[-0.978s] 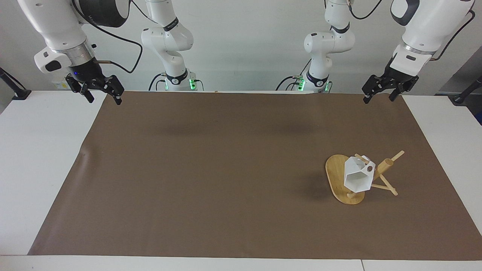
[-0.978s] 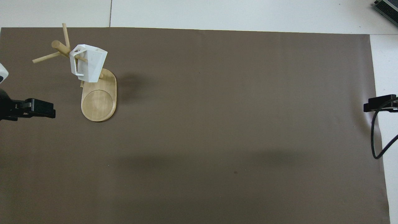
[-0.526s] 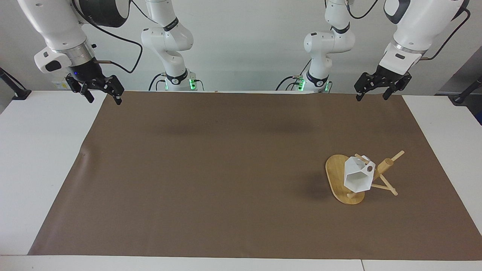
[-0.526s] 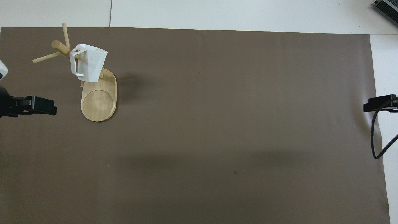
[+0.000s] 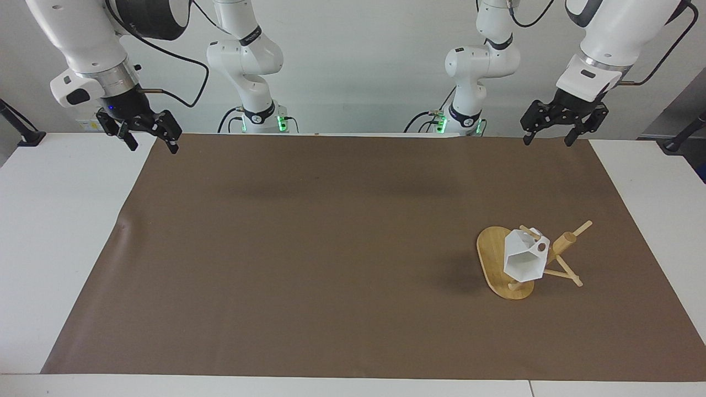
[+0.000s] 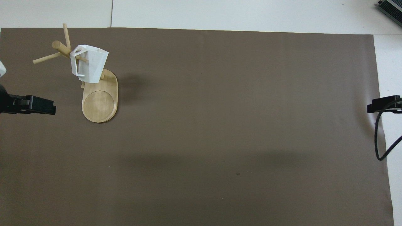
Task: Hang cup on rack
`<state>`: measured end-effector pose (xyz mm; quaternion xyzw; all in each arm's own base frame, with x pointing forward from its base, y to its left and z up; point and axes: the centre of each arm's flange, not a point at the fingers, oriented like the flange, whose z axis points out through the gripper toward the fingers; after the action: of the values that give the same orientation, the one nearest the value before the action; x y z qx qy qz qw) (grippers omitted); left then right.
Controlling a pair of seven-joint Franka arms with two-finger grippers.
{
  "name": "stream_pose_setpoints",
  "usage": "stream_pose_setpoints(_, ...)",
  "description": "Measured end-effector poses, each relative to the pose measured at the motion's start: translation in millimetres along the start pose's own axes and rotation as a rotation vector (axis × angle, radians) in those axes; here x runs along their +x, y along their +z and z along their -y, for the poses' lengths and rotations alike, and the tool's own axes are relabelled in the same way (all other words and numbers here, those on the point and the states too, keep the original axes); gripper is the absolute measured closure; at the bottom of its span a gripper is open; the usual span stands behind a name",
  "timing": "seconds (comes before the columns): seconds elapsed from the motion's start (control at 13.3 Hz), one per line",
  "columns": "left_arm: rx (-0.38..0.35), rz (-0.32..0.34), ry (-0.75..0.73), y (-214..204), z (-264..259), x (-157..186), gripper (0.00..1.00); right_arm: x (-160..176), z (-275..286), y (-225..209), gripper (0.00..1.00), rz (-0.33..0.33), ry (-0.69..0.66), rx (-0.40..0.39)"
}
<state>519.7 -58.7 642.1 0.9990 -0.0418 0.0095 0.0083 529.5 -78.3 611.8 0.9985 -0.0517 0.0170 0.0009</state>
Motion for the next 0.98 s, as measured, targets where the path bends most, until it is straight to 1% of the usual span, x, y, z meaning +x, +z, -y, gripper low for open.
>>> stream_pose_setpoints(0.98, 0.000, 0.011, -0.002, -1.0, 1.5, -1.7, 0.00, 0.0, 0.0, 0.0, 0.00, 0.000, 0.000, 0.000)
